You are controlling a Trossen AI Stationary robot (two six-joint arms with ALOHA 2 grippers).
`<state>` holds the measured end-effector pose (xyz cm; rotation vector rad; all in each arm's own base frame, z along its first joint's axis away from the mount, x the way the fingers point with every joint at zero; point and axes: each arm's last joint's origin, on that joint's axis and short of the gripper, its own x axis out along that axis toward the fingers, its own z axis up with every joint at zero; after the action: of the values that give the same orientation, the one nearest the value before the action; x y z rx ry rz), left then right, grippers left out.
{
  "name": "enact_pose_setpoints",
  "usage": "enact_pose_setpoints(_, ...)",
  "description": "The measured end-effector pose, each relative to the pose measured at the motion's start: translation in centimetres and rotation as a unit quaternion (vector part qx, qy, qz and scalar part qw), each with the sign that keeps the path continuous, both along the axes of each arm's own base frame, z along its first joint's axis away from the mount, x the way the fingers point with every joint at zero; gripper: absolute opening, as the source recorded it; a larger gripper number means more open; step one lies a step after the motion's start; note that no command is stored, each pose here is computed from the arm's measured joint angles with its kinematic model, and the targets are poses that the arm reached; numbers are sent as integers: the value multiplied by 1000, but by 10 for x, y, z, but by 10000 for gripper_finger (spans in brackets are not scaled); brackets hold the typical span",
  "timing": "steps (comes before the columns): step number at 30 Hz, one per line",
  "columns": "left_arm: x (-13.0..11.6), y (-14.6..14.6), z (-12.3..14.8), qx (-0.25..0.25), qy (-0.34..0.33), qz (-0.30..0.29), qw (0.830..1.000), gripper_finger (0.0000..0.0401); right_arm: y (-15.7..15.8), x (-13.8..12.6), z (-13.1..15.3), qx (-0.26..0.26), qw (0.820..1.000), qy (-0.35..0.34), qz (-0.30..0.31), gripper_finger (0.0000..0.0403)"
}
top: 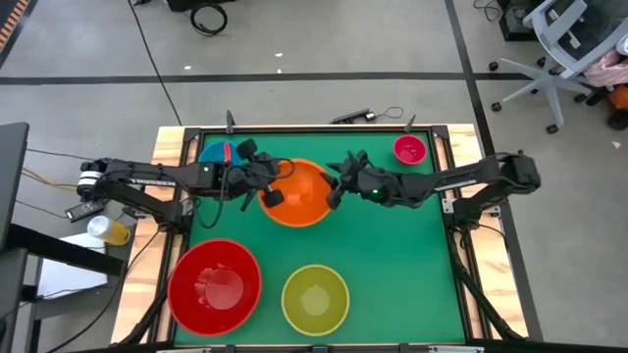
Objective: Nest bowls inside each other
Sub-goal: Stack the orange bowl on top of the red bowl
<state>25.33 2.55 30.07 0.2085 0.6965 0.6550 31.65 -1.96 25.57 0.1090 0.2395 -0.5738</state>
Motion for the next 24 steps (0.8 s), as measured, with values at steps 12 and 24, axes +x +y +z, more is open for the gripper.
enact_pose_setpoints(12,-63,-8,69,-130,177,-53,974,8,39,-65,57,-64,997,-4,-50,203)
enact_pose_setpoints(24,-99,-44,37,-318,274,-107,901,8,40,-68,45,-66,996,7,-59,203)
